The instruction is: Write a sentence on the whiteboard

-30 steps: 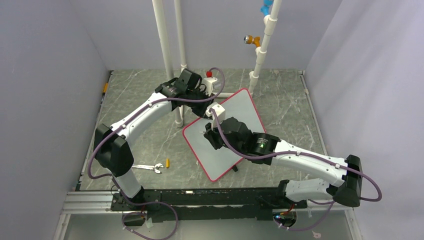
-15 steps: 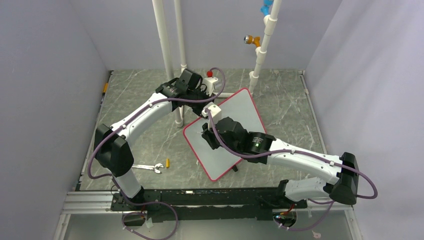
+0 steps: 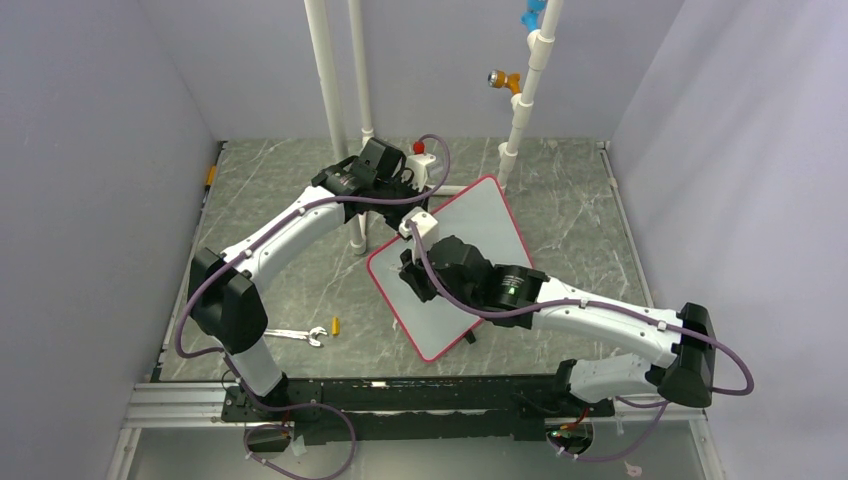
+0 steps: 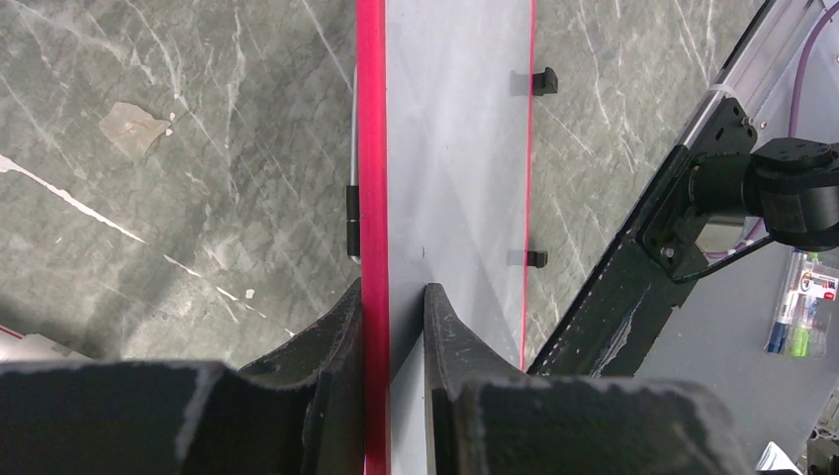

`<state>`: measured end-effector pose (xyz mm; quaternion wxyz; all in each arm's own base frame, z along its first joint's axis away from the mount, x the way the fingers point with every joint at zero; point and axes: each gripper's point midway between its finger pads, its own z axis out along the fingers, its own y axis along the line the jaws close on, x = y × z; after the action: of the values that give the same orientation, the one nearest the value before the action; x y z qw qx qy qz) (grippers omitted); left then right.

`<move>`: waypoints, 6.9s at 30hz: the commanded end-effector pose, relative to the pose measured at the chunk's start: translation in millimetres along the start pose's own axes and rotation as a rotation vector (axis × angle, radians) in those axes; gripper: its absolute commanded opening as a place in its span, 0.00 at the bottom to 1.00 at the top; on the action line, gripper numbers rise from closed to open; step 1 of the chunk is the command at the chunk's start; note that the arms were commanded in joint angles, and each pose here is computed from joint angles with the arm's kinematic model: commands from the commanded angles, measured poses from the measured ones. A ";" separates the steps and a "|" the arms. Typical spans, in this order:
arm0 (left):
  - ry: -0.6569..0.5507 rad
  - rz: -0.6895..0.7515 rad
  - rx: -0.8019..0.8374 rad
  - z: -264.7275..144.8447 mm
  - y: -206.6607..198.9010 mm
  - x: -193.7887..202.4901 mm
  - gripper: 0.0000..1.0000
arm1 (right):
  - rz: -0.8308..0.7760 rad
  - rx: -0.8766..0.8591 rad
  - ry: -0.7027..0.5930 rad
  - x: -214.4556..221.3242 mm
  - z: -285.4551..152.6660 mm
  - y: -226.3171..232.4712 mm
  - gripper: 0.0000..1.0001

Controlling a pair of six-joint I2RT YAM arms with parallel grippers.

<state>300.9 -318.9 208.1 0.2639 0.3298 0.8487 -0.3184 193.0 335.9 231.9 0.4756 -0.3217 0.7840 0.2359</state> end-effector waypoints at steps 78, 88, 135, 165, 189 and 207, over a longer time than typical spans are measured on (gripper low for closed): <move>0.050 0.058 -0.132 4.2 19.4 12.5 0.00 | 0.032 0.002 -0.021 -5.2 6.5 8.1 0.00; 0.050 0.060 -0.138 3.7 19.9 12.2 0.00 | 0.054 -0.013 0.040 22.6 -0.2 7.3 0.00; 0.061 0.058 -0.136 4.6 20.0 14.0 0.00 | 0.119 0.009 -0.030 9.9 -10.1 1.8 0.00; 0.065 0.058 -0.132 6.1 20.5 15.6 0.00 | 0.125 0.168 0.020 26.2 -9.2 -25.4 0.00; 0.058 0.062 -0.144 6.0 22.7 14.5 0.00 | 0.141 0.070 0.088 52.8 -18.3 -12.2 0.00; 0.071 0.018 -0.141 8.4 18.8 19.2 0.00 | 0.143 0.088 -0.121 -16.3 -42.7 -27.6 0.00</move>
<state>300.5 -320.4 209.4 0.2657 0.3204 0.8553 -0.3086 179.1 288.1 248.5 0.4934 -0.2415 0.7958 0.2549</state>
